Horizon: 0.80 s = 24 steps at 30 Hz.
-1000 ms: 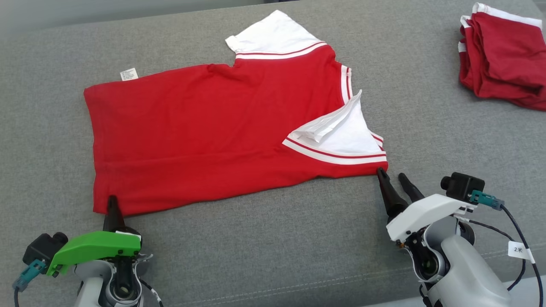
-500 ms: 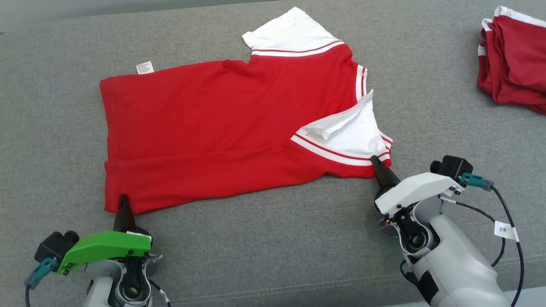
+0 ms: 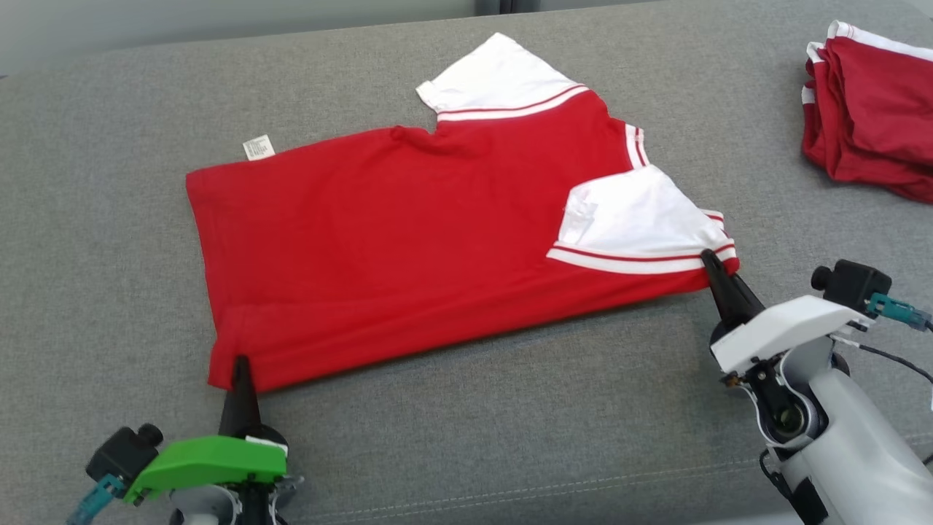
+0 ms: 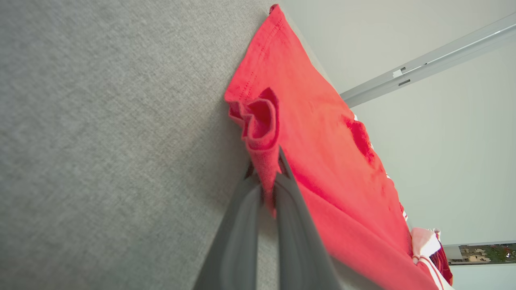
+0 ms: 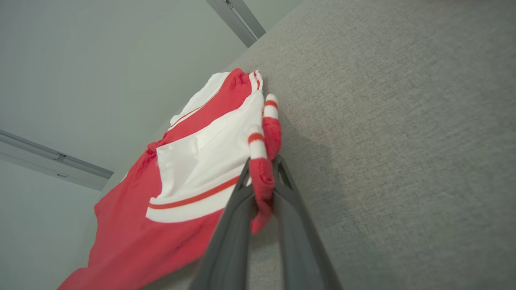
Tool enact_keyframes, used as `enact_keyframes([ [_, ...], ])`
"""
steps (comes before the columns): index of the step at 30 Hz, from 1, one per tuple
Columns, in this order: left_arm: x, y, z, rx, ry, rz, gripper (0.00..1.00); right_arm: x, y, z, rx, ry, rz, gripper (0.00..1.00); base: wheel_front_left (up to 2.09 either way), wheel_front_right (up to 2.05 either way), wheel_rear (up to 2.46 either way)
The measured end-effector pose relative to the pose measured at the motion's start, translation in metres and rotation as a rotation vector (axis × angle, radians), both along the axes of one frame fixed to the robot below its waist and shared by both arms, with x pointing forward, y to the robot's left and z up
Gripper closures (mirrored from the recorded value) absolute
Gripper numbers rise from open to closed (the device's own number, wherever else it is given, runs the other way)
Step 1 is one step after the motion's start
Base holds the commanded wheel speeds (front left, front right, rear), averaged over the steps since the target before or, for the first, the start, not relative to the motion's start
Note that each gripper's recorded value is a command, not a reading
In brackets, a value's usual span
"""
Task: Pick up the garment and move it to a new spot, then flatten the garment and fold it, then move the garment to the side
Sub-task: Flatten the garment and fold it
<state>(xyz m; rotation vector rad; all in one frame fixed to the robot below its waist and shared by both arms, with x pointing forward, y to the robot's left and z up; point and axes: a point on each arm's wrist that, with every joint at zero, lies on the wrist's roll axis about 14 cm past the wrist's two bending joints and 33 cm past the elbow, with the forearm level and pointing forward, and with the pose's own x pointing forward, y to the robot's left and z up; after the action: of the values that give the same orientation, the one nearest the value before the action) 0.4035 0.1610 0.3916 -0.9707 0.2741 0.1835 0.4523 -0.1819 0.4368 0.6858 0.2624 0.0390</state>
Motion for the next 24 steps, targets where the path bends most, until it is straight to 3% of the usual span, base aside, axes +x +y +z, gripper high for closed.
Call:
enact_keyframes([
  [11,-0.042,-0.02,-0.019,0.008,0.078,-0.049,1.0,-0.047,-0.026,-0.032,-0.026,0.089,-0.063,1.0,0.0,0.0,0.0],
  [21,-0.054,-0.02,-0.025,0.032,0.107,-0.049,1.0,-0.06,-0.015,-0.045,-0.003,0.126,-0.08,1.0,0.0,0.0,0.0],
  [22,-0.054,-0.02,-0.025,0.036,0.106,-0.047,0.78,-0.06,-0.015,-0.045,-0.006,0.126,-0.081,1.0,0.0,0.0,0.0],
  [23,-0.054,-0.019,-0.025,0.036,0.108,-0.044,0.35,-0.061,-0.015,-0.044,-0.006,0.124,-0.082,0.81,0.0,0.0,0.0],
  [24,-0.055,-0.019,-0.025,0.035,0.107,-0.041,0.0,-0.061,-0.014,-0.044,-0.002,0.121,-0.084,0.55,0.0,0.0,0.0],
])
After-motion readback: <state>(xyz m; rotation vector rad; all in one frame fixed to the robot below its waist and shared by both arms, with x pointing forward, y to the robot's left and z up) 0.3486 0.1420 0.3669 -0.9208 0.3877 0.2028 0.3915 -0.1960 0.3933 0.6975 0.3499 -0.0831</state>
